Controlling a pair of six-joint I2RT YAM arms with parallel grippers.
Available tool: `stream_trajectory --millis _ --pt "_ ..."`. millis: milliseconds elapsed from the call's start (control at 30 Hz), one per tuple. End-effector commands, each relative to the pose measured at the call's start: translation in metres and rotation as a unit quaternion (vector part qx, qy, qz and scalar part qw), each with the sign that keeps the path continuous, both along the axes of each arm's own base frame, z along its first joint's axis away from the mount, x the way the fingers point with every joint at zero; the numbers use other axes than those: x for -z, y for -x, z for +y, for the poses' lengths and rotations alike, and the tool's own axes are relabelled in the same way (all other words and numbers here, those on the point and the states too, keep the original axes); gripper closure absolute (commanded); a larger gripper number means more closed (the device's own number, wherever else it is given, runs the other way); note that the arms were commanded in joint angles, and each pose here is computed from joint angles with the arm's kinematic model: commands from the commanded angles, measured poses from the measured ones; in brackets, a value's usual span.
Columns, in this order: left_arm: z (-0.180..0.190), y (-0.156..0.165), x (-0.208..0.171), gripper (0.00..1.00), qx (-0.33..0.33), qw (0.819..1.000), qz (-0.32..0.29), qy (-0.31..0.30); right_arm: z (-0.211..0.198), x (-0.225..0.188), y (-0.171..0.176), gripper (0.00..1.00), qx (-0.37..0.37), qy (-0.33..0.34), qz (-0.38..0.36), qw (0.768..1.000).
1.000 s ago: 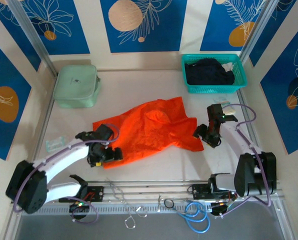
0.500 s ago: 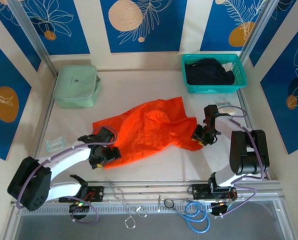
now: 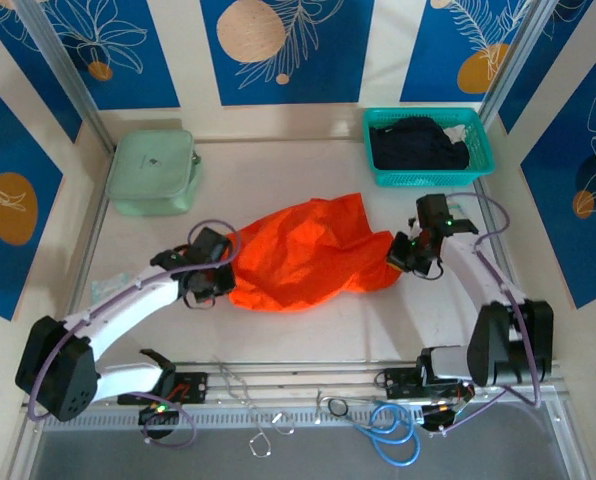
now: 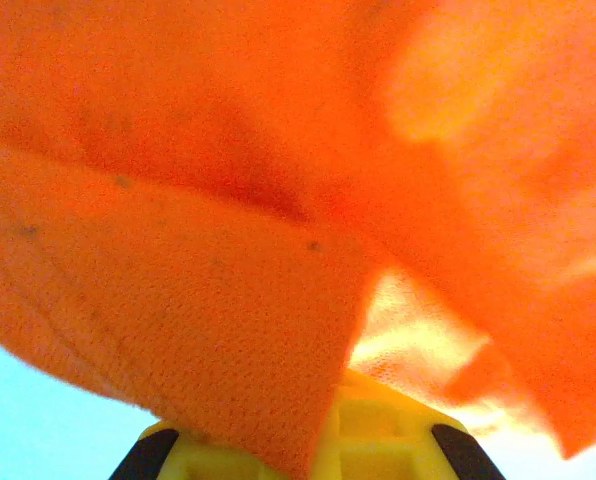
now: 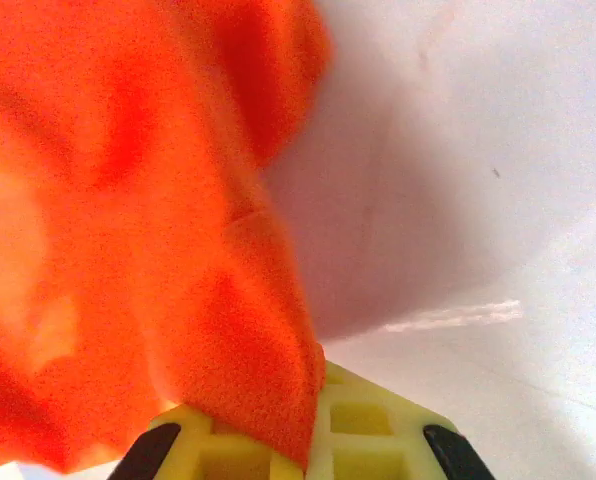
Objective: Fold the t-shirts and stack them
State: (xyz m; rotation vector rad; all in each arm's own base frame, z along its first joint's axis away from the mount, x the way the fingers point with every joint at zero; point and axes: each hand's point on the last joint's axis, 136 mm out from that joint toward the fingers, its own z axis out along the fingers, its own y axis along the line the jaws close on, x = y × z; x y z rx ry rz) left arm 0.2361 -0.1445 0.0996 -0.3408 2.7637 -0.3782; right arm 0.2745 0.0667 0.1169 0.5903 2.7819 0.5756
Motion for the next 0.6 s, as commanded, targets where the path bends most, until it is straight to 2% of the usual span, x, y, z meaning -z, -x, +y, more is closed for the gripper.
stream_trajectory --millis 0,200,467,567 --pt "0.003 -0.017 -0.047 1.0 0.031 0.999 -0.043 -0.012 0.008 -0.048 0.006 1.0 -0.023 -0.029 -0.034 0.999" --pt "0.005 -0.058 -0.111 1.0 0.044 0.994 -0.097 -0.01 0.012 -0.113 -0.018 1.0 -0.038 -0.071 -0.108 0.991" --pt "0.011 -0.147 -0.161 1.0 0.044 0.988 -0.148 0.013 0.013 -0.147 -0.083 1.0 -0.045 -0.128 -0.135 0.982" --pt "0.002 -0.175 -0.188 1.0 0.061 0.981 -0.18 0.031 0.013 -0.164 -0.094 1.0 -0.046 -0.14 -0.149 0.978"
